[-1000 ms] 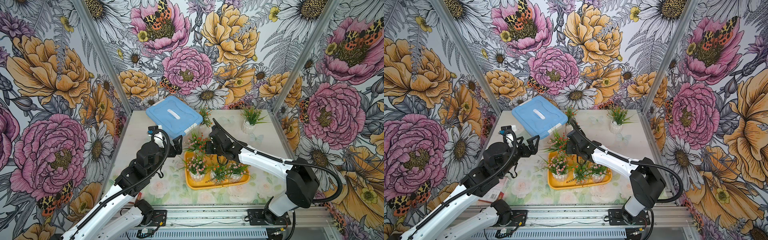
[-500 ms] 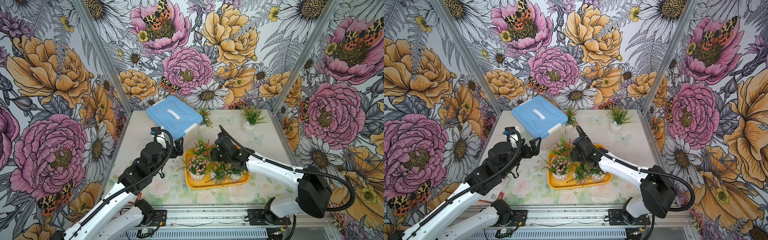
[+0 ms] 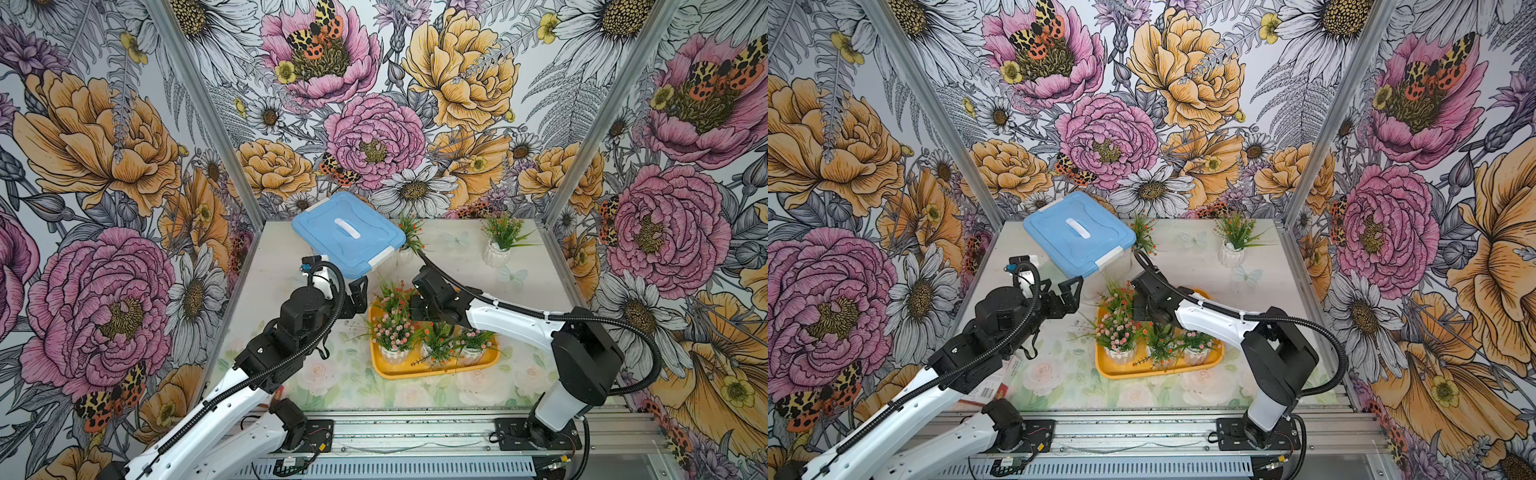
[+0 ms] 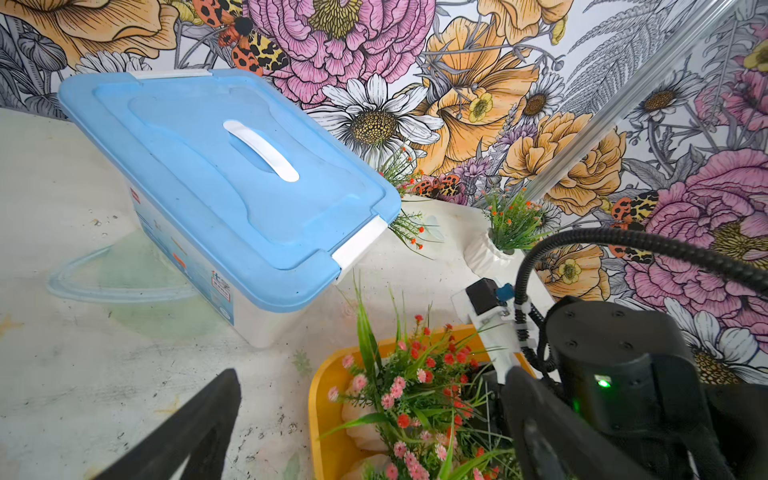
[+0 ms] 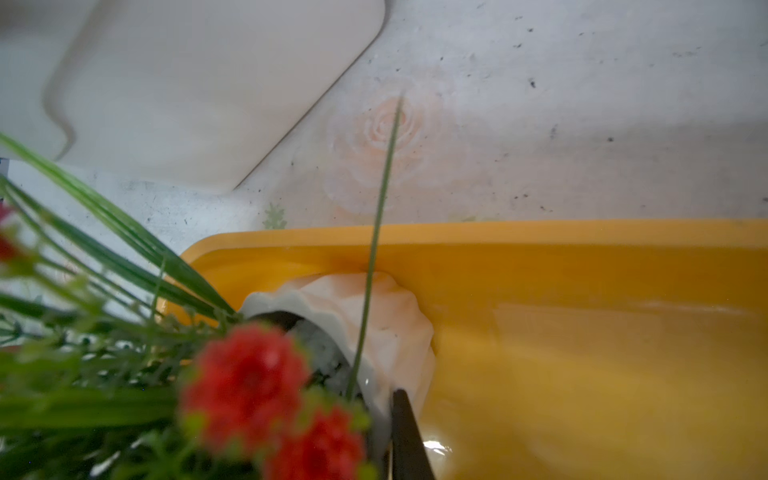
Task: Put the potted gypsophila into the storage box
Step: Place the baby's breath potted plant at the storage box.
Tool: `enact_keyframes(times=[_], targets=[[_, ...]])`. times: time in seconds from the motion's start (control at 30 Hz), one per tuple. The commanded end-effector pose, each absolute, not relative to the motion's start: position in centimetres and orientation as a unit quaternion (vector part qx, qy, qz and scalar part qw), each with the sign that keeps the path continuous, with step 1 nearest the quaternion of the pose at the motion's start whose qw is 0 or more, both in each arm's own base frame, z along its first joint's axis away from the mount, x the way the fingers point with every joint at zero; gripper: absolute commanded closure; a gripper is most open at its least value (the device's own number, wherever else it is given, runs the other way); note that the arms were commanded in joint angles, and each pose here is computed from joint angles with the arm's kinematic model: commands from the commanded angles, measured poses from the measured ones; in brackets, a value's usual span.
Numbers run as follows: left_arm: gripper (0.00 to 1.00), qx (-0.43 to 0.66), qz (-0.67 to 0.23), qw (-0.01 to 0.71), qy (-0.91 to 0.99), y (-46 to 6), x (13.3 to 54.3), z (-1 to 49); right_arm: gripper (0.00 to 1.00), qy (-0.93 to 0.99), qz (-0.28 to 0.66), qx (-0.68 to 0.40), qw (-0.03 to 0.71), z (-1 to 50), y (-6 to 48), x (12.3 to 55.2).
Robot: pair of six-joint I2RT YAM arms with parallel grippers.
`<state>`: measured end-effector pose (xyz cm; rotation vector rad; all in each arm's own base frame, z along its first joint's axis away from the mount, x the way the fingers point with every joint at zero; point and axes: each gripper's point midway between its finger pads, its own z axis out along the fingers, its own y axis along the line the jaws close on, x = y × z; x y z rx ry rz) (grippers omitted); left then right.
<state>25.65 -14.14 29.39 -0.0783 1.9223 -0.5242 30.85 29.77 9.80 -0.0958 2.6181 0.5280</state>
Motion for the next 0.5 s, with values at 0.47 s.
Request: enact_keyframes(times=[0.47], targets=[[0.01, -0.056, -0.208, 0.554, 0.804, -12.6, 25.1, 29.1, 0.96, 0.933, 0.266, -0.048, 0.238, 11.0, 33.9, 32.4]])
